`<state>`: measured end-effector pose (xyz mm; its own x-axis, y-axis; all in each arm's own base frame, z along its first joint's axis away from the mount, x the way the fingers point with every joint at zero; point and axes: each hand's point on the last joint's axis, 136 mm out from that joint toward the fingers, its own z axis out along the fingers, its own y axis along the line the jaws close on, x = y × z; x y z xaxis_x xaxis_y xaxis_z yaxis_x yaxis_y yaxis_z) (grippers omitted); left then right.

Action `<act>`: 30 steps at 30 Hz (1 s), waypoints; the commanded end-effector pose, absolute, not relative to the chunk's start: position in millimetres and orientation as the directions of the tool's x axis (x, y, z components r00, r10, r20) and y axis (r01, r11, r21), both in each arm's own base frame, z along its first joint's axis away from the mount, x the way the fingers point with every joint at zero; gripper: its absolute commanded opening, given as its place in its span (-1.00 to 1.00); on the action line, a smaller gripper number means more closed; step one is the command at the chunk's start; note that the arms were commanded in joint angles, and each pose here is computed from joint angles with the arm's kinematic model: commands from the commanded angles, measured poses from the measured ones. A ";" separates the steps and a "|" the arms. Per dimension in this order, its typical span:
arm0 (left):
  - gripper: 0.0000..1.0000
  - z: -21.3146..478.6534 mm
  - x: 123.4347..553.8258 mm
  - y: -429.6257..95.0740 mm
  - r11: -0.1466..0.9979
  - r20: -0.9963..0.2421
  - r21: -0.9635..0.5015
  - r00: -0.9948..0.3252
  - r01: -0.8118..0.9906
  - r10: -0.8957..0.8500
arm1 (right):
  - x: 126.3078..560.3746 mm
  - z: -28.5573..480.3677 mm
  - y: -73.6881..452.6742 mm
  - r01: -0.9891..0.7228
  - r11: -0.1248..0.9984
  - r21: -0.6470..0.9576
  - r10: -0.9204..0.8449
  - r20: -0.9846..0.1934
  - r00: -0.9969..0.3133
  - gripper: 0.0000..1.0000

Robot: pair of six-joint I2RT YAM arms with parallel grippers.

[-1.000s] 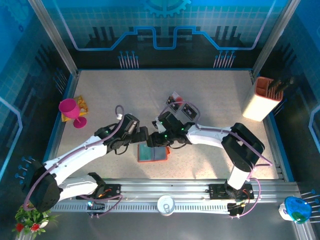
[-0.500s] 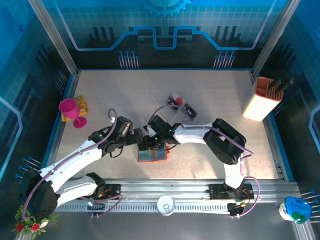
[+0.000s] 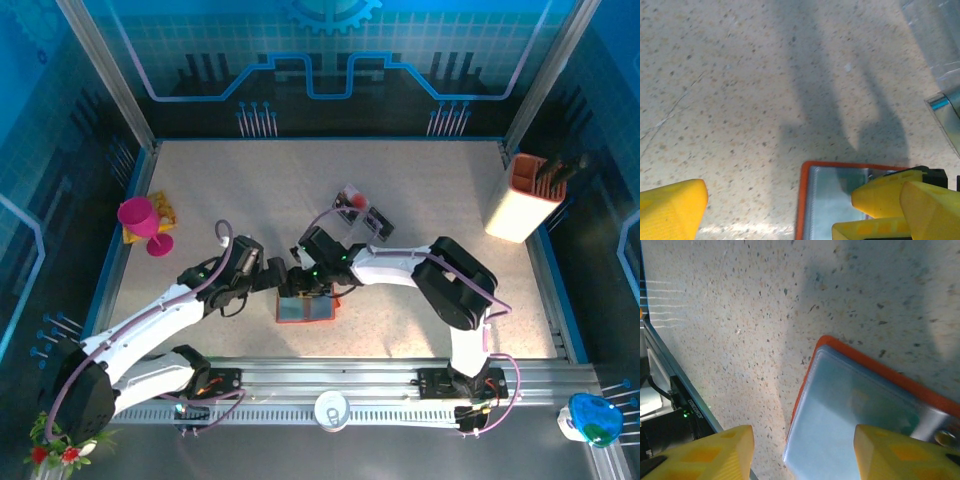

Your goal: Put the credit cards into the card holder

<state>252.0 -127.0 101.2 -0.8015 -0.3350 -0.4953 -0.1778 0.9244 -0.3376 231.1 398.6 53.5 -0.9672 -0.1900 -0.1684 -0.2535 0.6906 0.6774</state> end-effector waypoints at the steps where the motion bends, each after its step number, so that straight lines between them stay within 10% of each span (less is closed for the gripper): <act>1: 0.99 71.4 232.2 -124.8 0.943 -0.411 -0.288 -0.868 -0.167 -0.279 | 258.5 112.2 396.4 -0.281 0.614 0.738 -0.116 -0.267 -0.957 0.12; 30: 0.99 20.9 219.5 -142.1 0.981 -0.325 -0.146 -0.930 -0.128 -0.170 | 384.8 160.1 267.5 -0.386 0.871 0.304 -0.225 -0.452 -0.863 -0.05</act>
